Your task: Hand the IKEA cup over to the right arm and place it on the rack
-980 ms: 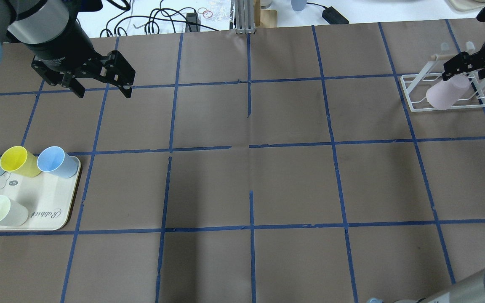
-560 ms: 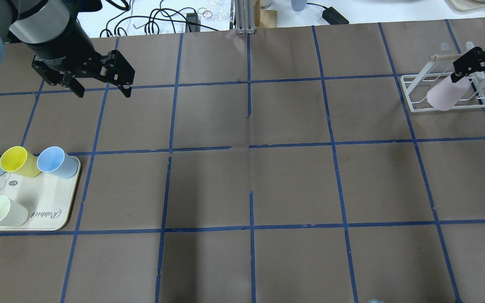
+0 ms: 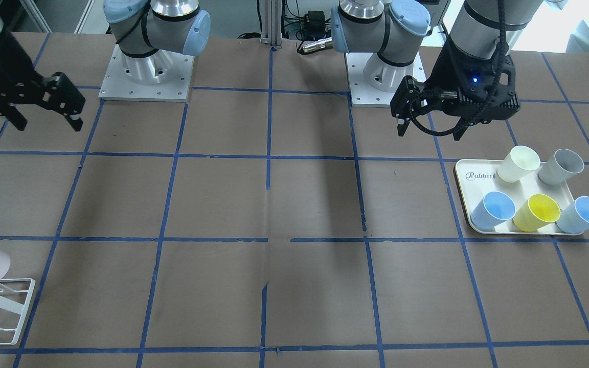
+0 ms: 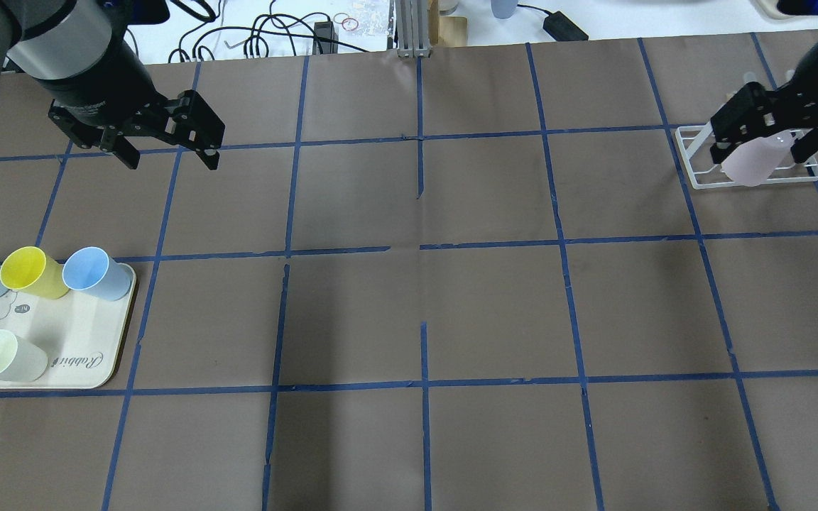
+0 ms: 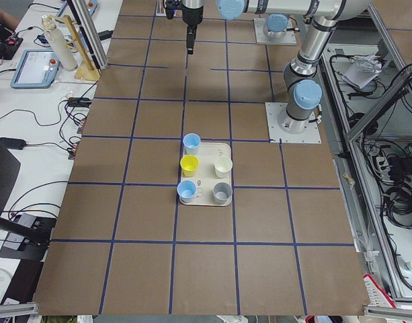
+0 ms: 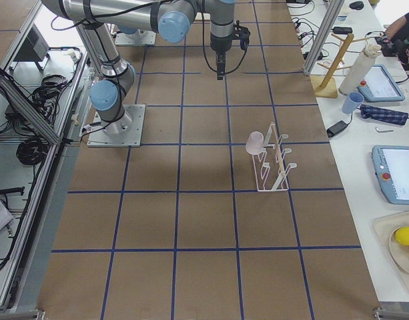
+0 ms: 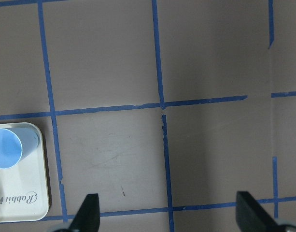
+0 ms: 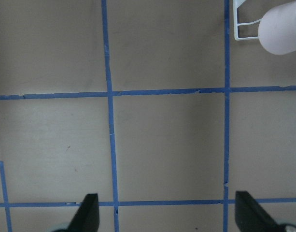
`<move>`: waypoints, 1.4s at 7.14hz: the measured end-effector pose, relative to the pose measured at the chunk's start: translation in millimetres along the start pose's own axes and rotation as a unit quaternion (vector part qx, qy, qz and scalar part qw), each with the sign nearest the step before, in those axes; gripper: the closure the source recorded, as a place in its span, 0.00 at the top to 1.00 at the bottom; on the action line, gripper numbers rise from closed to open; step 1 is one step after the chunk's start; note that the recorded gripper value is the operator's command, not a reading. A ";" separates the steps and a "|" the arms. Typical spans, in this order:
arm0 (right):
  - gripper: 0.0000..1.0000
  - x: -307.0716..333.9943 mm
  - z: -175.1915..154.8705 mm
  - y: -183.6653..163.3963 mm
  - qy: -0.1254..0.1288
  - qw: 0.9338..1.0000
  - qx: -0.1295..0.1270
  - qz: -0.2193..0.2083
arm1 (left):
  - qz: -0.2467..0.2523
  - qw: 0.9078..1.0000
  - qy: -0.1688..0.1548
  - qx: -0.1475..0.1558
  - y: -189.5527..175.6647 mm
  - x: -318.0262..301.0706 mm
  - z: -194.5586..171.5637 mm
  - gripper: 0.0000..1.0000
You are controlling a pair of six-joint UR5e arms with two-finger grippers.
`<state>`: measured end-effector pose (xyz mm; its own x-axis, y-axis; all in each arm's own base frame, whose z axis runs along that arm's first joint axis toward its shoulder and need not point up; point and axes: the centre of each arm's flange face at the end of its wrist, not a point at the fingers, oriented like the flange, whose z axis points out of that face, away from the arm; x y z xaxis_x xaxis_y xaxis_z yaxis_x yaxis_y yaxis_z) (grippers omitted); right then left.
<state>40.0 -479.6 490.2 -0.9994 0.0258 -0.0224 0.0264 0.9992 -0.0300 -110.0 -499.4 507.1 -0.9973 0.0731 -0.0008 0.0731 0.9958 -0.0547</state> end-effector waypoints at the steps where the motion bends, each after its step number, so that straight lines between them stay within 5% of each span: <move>1: 1.00 -29.1 -2.1 7.5 0.002 1.000 0.001 -0.004 | 0.001 1.000 0.000 0.000 -2.6 -0.6 0.0 1.00; 6: 1.00 -76.9 -1.6 70.9 0.001 0.999 -0.013 -0.036 | 0.009 1.000 0.000 0.001 1.0 13.4 -3.5 1.00; 10: 1.00 -77.3 -2.2 81.7 -0.003 0.999 -0.036 -0.035 | 0.010 1.000 -0.001 -0.004 6.0 22.2 -8.9 1.00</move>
<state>119.3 -399.9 491.7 -0.9986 -0.0444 -0.0279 -0.0455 0.9982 0.0403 -131.7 -491.3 515.6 -0.9956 0.0935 -0.0030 0.0935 0.9945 -0.0472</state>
